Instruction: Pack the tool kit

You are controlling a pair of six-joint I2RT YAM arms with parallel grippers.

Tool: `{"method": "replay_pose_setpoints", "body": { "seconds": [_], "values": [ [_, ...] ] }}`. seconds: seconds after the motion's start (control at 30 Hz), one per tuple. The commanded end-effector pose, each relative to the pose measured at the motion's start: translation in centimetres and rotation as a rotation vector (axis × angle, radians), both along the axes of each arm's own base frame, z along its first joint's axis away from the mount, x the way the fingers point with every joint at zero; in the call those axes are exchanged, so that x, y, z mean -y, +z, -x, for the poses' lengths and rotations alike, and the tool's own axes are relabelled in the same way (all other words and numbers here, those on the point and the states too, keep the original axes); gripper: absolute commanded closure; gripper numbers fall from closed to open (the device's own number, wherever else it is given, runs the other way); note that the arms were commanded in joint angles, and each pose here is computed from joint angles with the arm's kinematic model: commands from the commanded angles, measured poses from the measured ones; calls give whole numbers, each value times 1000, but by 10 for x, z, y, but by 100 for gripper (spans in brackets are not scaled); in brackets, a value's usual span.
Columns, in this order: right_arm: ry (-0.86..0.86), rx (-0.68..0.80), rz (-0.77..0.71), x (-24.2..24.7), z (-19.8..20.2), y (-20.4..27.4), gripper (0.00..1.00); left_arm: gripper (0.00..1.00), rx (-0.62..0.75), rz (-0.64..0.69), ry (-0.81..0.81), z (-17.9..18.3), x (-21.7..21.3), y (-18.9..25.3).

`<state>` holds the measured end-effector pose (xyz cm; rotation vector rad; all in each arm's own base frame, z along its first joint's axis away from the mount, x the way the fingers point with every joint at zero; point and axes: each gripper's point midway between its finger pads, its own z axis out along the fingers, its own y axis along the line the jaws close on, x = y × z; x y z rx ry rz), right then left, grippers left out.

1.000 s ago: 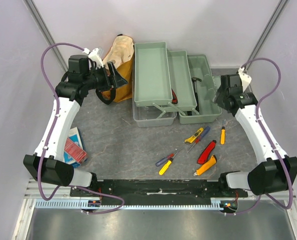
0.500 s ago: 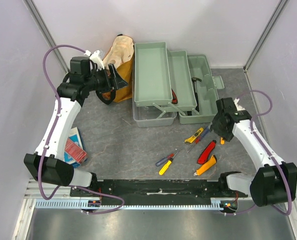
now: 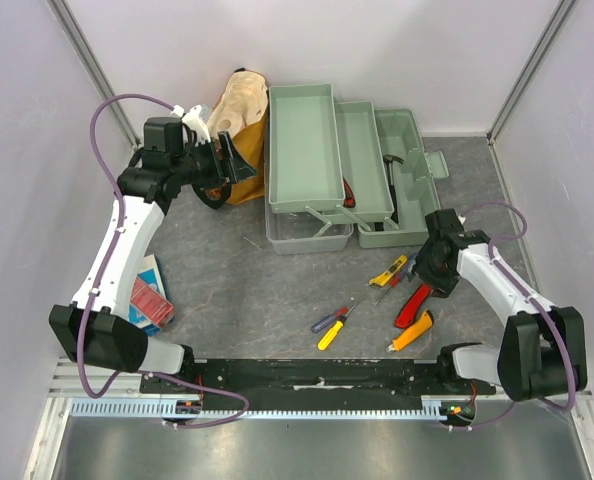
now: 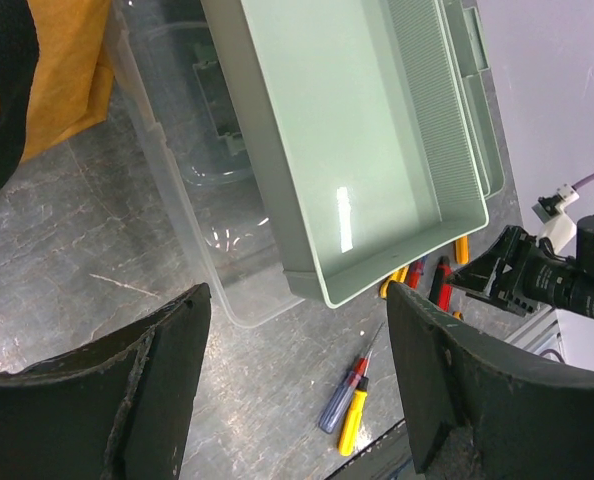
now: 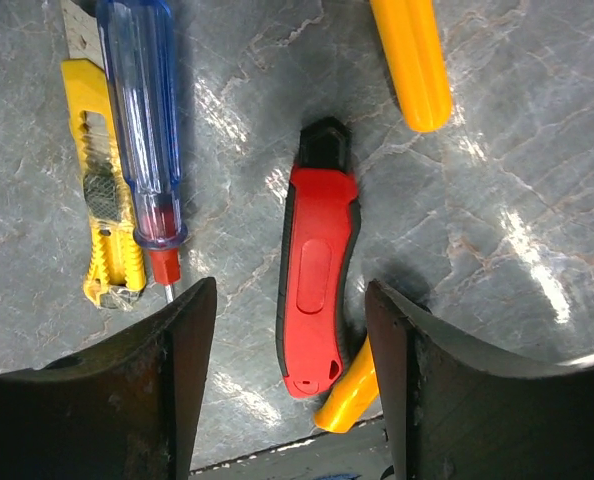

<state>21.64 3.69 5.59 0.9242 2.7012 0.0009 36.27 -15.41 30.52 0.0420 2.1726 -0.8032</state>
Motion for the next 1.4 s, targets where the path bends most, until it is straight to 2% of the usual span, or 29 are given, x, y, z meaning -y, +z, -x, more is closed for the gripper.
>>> {"method": "replay_pose_setpoints", "body": {
  "seconds": [0.0,0.4,0.63,0.73,0.87,1.0,1.23,1.37],
  "values": [
    [14,2,-28,-6,-7,-11,32,23,51,14,-6,2,1,13],
    [5,-45,-8,-1,5,-37,30,23,59,12,0,3,0,16],
    [6,-12,-7,-1,1,-49,37,23,80,15,11,3,-2,25],
    [7,-13,-7,-1,1,-53,46,23,84,17,12,4,-2,27],
    [2,7,-3,0,-3,-50,66,23,86,16,13,4,-2,28],
    [11,67,7,1,-15,-36,81,23,92,13,18,4,-3,29],
    [12,253,-7,-1,-43,15,92,23,100,-1,25,-1,-5,30],
    [-24,337,48,11,-53,52,98,23,106,0,29,-5,-5,34]
  ]
}}
